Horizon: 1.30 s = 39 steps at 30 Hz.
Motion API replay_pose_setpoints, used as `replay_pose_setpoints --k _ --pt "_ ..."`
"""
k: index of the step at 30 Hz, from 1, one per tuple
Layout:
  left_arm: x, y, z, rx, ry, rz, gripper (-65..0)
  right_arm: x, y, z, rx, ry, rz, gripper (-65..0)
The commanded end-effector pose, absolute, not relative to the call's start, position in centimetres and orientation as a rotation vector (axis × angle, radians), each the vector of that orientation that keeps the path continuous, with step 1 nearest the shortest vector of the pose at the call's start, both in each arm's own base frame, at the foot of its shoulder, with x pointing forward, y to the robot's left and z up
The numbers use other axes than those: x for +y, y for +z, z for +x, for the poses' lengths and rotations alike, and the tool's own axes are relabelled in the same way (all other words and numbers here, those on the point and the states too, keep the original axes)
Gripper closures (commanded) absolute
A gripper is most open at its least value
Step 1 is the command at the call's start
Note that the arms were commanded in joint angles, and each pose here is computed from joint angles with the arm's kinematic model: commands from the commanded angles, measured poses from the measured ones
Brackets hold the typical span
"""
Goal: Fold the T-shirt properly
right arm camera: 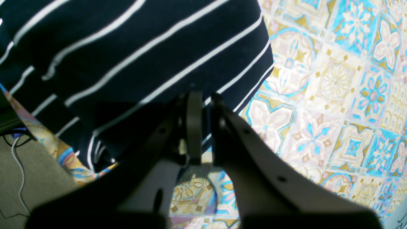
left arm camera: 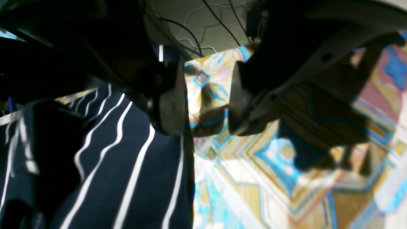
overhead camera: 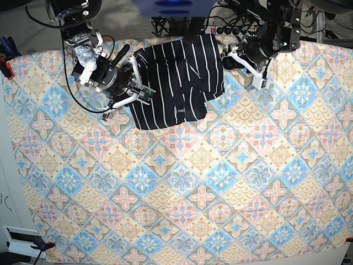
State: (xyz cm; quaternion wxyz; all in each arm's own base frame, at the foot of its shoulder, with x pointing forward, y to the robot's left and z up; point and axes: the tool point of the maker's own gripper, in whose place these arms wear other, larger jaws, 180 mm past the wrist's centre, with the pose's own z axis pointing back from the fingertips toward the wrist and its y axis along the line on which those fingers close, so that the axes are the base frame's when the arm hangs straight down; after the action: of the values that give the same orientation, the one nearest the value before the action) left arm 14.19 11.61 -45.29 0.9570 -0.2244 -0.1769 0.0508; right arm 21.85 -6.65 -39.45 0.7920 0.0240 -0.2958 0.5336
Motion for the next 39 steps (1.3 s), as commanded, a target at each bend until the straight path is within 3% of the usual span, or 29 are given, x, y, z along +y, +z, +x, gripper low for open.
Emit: replay_pose_setpoints --k 1,12,14,18,29,36,39 --pt "11.6 -45.0 14.4 -0.368 0.095 -0.459 -23.1 -6.4 -38.7 22.5 -0.673 1.144 0.052 -5.3" --pt "6.2 -49.6 14.7 -0.255 0.079 -0.541 -22.6 -6.4 -38.7 22.4 -0.671 1.145 0.054 -5.3" --pt "5.7 -49.9 15.1 -0.263 0.096 -0.548 -18.3 -6.4 -38.7 22.4 -0.671 1.145 0.054 -5.3" --pt "4.9 -49.9 17.5 -0.317 0.128 -0.564 -3.6 -6.4 -38.6 22.5 -0.674 1.144 0.051 -5.3" --pt "1.4 -50.6 23.4 -0.359 0.199 -0.622 -3.1 -6.1 -38.3 22.6 -0.686 1.151 0.053 -5.6" --pt "0.8 -51.3 23.7 -0.358 0.181 -0.595 -3.1 -5.9 -37.1 24.4 -0.732 1.155 0.029 -23.4" --pt "1.0 -51.4 23.7 -0.358 0.174 -0.585 -3.2 -5.2 -36.8 24.7 -0.753 1.174 0.041 -28.1"
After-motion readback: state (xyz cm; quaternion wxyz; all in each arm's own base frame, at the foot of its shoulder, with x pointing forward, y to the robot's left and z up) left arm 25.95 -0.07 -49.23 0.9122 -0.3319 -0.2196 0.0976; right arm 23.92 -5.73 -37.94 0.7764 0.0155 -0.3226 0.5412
